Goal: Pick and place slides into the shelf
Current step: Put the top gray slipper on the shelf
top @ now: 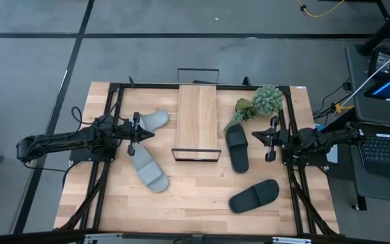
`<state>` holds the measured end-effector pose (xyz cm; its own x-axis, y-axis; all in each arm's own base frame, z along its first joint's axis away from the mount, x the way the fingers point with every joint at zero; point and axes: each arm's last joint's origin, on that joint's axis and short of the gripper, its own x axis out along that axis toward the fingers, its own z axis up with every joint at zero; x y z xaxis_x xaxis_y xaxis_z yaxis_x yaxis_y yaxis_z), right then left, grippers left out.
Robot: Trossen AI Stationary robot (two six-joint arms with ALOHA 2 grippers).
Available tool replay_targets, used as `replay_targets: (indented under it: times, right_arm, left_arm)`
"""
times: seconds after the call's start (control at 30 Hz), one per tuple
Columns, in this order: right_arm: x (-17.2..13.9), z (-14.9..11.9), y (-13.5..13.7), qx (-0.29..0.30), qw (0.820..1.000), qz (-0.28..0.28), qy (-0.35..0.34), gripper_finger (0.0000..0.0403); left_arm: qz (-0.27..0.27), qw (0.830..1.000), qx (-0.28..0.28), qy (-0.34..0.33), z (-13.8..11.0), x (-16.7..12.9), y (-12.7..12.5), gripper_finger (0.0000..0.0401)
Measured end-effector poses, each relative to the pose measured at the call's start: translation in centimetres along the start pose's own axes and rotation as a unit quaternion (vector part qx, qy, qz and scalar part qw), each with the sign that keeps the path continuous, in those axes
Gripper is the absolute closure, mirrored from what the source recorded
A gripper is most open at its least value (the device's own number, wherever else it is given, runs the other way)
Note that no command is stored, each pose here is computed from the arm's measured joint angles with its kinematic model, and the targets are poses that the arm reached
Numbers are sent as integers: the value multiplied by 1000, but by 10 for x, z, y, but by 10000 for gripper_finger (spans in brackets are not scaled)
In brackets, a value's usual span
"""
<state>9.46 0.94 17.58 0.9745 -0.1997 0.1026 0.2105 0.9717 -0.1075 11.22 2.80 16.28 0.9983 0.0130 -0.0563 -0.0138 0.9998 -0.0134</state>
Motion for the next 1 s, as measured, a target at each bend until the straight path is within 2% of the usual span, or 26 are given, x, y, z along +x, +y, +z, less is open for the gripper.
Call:
replay_targets:
  times: [0.17, 0.53, 0.83, 1.0]
  right_arm:
    - [0, 6, -2, 1, 1000, -16, 1, 389]
    - [4, 38, -8, -14, 997, -62, 33, 394]
    - [8, 45, -7, 19, 997, -62, 40, 394]
    - [7, 44, -7, 6, 997, -61, 48, 393]
  left_arm:
    - [8, 1000, -1, 2, 1, 0, 0, 401]
    - [18, 1000, -4, -20, 35, -2, 1, 401]
    - [81, 996, -19, 20, 45, -3, 4, 401]
    - [111, 992, -49, 27, 44, -4, 5, 401]
